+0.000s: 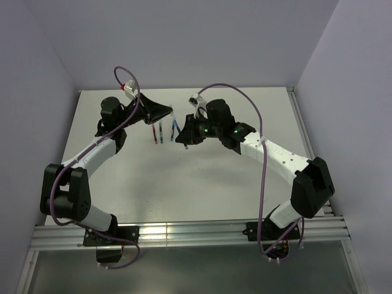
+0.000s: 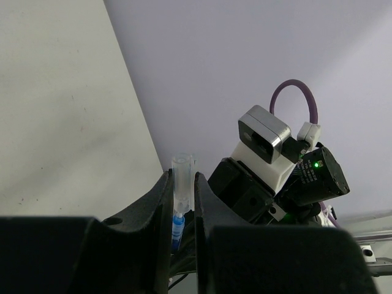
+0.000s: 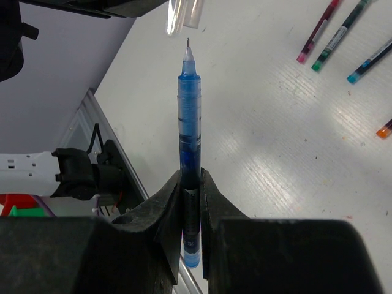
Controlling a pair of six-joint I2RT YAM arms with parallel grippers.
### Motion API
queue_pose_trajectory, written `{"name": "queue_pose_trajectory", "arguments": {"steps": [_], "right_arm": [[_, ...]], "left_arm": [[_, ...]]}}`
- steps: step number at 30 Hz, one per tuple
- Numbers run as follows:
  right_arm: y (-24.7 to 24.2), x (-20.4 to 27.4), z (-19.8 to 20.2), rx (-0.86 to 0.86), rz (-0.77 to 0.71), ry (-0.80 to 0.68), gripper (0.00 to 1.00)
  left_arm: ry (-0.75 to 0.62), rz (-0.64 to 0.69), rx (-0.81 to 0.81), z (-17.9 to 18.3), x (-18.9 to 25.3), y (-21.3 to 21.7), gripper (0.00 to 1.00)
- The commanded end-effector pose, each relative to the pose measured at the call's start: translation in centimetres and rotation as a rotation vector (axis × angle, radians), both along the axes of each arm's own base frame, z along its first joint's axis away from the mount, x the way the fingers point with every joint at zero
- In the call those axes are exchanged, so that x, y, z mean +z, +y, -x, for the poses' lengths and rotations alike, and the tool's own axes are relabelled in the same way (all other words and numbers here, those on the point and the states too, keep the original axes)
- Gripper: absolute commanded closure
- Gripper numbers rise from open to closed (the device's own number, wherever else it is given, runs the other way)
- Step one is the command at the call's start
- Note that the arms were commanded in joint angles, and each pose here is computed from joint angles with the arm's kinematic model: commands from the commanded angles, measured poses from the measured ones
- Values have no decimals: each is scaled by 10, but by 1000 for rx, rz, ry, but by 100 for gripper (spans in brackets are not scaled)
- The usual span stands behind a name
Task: Insert the pens into the pen caps
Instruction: Insert the pen cap onto the pen.
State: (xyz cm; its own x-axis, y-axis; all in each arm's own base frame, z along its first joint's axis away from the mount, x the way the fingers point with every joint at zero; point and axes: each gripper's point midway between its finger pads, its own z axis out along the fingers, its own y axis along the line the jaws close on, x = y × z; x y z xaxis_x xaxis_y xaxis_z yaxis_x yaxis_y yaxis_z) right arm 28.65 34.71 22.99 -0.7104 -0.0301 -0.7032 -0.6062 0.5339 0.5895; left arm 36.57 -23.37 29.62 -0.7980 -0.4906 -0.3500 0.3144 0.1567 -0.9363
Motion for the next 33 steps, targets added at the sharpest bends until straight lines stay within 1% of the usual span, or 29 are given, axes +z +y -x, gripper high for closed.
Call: {"name": "queue_pose_trajectory", "arguments": {"steps": [1, 7, 28, 33], "right_arm": [[-2, 34, -2, 5, -52, -83, 100], [-3, 37, -3, -1, -54, -92, 100], [-8, 38, -10, -32, -58, -91, 100], [-9, 39, -13, -46, -62, -93, 100]], "left_arm": [[-64, 13, -29, 3, 13, -4, 100], [-65, -4, -29, 4, 11, -6, 100], [-68, 6, -59, 12, 12, -11, 100], [-71, 7, -66, 18, 15, -19, 100]]}}
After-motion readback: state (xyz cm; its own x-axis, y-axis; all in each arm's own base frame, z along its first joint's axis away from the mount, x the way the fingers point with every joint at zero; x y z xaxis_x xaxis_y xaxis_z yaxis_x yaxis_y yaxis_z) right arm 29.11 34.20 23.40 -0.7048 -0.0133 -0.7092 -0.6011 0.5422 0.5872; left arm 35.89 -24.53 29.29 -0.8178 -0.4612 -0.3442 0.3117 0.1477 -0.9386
